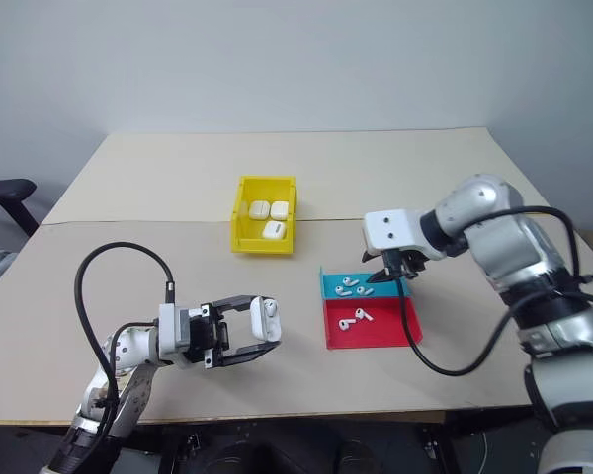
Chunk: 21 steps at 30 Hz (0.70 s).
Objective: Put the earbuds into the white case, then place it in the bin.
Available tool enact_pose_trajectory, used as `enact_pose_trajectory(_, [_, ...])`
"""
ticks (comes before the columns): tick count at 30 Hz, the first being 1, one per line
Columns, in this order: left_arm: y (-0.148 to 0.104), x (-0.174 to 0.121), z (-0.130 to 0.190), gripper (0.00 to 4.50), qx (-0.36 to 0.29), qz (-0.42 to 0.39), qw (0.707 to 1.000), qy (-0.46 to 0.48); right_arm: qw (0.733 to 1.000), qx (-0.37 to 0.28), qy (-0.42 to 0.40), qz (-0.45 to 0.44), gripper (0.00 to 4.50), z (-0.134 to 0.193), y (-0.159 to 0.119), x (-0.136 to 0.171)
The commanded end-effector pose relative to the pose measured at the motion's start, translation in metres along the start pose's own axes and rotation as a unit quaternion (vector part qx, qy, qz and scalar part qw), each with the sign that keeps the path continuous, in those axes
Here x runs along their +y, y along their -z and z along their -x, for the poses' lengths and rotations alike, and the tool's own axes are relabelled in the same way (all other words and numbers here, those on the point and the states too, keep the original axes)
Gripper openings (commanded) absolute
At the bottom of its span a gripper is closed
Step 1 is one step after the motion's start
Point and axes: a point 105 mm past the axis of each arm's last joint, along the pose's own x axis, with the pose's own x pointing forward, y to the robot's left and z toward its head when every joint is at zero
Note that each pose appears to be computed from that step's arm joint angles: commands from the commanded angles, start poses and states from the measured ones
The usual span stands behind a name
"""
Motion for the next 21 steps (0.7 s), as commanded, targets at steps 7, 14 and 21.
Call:
enact_pose_trajectory(7, [-0.007, -0.005, -0.002, 2.78, -0.011, -0.018, 1.000, -0.017, 0.996, 0.069, -0.039, 0.052, 2.25, -0.022, 0.010, -0.013])
enact_pose_trajectory(14, [-0.007, -0.004, -0.001, 2.78, -0.006, -0.022, 0.999, -0.024, 0.993, 0.075, -0.059, 0.064, 2.25, -0.032, 0.014, -0.013])
enact_pose_trajectory(21, [-0.007, -0.004, -0.002, 2.78, -0.004, -0.022, 0.999, -0.025, 0.992, 0.064, -0.071, 0.078, 2.25, -0.040, 0.014, -0.009])
